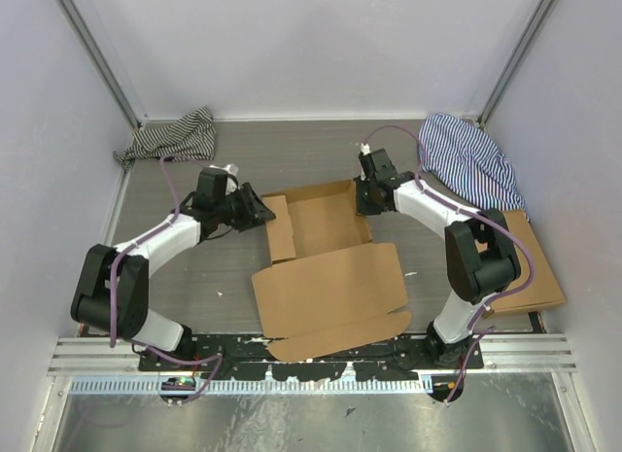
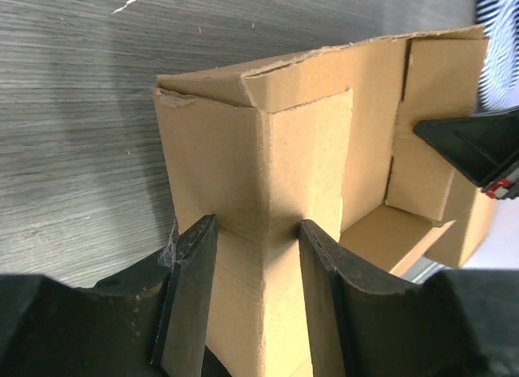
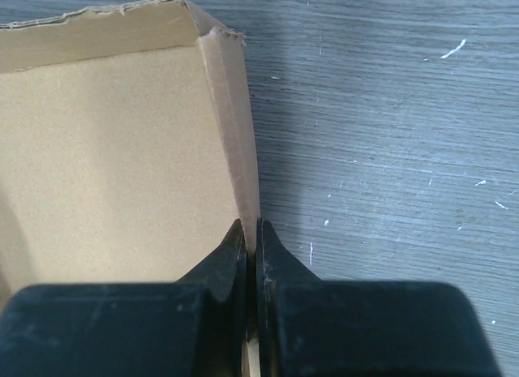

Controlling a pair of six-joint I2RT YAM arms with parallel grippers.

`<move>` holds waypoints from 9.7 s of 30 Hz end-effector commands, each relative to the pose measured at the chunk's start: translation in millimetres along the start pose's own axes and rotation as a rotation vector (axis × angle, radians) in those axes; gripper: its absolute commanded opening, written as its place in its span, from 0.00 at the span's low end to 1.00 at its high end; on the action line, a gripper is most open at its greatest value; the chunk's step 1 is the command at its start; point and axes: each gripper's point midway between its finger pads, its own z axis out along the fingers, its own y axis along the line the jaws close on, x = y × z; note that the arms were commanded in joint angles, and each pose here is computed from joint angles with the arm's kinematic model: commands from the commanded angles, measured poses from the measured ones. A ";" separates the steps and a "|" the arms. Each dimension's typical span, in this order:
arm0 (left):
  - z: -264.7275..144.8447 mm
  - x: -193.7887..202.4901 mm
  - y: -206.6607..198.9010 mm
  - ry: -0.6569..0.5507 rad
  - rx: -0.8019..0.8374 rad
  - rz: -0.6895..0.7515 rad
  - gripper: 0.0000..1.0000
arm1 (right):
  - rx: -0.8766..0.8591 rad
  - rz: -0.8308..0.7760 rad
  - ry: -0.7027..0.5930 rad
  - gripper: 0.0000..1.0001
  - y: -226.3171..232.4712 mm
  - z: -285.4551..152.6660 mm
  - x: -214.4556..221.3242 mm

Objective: Fold the paper box

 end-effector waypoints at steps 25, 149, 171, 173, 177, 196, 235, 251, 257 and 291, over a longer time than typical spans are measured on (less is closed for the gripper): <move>16.0 46.4 56.5 0.241 -0.597 0.353 0.34 | -0.038 -0.018 0.004 0.01 22.0 17.7 1.4; -239.5 30.0 30.0 -0.408 -0.430 0.347 0.48 | -0.062 -0.332 -0.019 0.64 77.3 60.5 -69.3; -233.6 29.9 32.4 -0.393 -0.451 0.350 0.47 | -0.139 0.474 0.040 0.12 93.1 -13.6 69.5; -233.2 30.0 32.1 -0.392 -0.450 0.350 0.47 | -0.139 0.571 0.028 0.23 105.1 -31.4 89.3; -231.1 30.7 31.6 -0.387 -0.449 0.342 0.47 | -0.235 0.757 0.000 0.32 134.4 -63.8 100.9; -203.7 -11.9 -25.5 -0.382 -0.460 0.370 0.49 | 0.052 -0.444 -0.263 0.75 122.1 -82.6 -66.8; -142.9 16.4 -31.5 -0.238 -0.356 0.264 0.51 | -0.101 -0.358 0.085 0.01 114.9 37.0 13.5; -74.8 -32.8 -29.3 -0.175 -0.474 0.237 0.53 | 0.164 0.151 -0.088 0.01 25.0 -49.1 63.3; -50.7 -54.7 -6.0 -0.133 -0.453 0.122 0.60 | 0.158 0.145 -0.095 0.59 19.8 -63.9 70.4; 92.7 -125.3 2.8 0.036 -0.096 -0.111 0.55 | -0.066 0.362 -0.166 1.00 -44.8 -83.4 -19.5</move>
